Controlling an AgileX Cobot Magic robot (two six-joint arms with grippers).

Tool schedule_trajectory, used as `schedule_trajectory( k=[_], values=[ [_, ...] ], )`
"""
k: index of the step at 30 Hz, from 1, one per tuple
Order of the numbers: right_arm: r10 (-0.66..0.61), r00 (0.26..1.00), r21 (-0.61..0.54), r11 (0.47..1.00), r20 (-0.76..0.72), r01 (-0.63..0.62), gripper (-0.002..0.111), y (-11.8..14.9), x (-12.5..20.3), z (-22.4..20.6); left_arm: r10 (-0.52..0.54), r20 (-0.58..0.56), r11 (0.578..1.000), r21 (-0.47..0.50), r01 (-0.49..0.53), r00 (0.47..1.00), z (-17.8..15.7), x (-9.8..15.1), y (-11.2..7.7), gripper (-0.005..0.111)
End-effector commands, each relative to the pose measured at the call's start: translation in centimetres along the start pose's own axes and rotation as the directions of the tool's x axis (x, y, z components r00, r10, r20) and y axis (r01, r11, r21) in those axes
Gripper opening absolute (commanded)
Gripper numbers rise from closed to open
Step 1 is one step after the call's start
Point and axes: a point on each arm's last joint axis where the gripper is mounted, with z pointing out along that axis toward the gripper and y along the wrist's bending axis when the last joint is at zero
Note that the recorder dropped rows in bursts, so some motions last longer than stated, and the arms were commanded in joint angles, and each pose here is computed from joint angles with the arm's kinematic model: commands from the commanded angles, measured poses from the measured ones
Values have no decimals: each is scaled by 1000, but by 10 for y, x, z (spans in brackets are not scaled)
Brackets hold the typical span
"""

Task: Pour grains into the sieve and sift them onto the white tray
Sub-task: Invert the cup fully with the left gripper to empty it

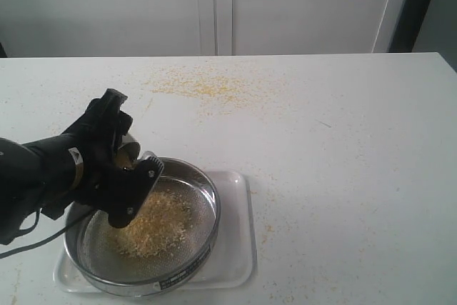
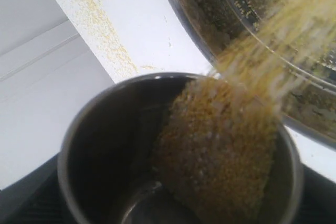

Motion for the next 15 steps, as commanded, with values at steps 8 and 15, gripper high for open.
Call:
schedule_trajectory(
  k=[8,15],
  values=[
    [-1,1000,8,1000,10,0,0,-1,1,0,119,-52,991,-60,-122,991,-12,-10,10,0],
    [-1,1000,8,1000,10,0,0,-1,1,0,179,-53,981,-68,-183,982,-15,-14,10,0]
  ],
)
